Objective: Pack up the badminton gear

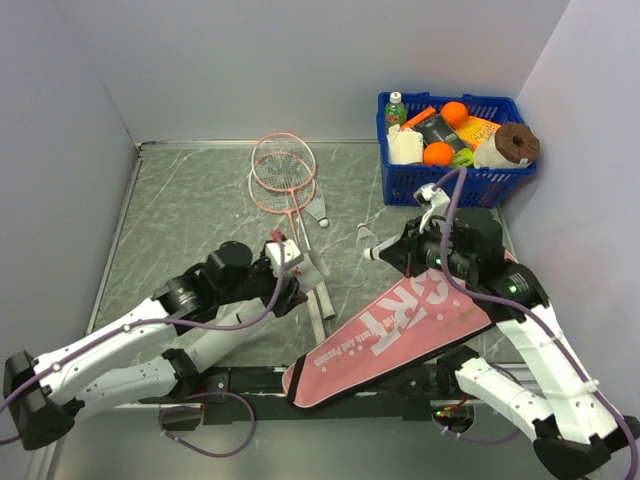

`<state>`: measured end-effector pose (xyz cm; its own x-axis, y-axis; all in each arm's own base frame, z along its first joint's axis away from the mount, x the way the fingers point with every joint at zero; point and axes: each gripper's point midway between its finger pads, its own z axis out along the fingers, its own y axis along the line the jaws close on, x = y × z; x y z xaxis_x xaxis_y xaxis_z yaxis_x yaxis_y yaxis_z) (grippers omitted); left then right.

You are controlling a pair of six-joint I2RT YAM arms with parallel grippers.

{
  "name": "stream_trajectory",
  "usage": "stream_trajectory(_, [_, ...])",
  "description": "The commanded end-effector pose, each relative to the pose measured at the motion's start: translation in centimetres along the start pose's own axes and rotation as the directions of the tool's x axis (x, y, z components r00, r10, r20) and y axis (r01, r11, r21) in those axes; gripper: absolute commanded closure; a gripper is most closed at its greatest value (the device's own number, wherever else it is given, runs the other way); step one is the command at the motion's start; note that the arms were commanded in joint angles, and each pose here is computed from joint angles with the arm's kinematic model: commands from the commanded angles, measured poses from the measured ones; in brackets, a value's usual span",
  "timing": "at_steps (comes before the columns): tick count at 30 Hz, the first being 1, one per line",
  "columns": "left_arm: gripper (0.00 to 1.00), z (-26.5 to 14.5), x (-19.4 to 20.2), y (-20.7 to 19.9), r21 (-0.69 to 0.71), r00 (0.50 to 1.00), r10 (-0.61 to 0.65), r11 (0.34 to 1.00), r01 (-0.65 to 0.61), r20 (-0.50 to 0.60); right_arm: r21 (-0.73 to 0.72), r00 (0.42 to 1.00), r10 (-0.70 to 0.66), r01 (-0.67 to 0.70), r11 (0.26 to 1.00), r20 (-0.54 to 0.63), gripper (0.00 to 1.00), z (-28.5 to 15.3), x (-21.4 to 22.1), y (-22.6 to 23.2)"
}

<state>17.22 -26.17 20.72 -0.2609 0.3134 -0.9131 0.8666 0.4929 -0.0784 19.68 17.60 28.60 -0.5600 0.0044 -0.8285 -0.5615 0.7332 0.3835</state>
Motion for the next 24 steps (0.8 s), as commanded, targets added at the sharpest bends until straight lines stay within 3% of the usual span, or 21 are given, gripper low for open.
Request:
stream_trajectory(1, [0.99,0.8,-0.4,-1.6,0.042,0.998,0.029,0.999,-0.026,-0.062,-0.118,0.999,-0.045,0.042,0.992,-0.023,1.0,-2.2,0.2,2.8])
stream_trajectory(9, [0.99,1.8,0.0,-3.9,0.103,0.99,0.127,0.987,-0.12,-0.062,-0.267,0.998,-0.047,0.033,0.963,-0.044,1.0,-1.0,0.9,5.3])
stream_trajectory(24, [0.99,1.8,-0.4,-4.9,0.107,0.988,0.152,0.983,-0.149,-0.016,-0.369,0.984,-0.073,0.007,0.93,-0.165,1.0,1.9,5.0,8.0])
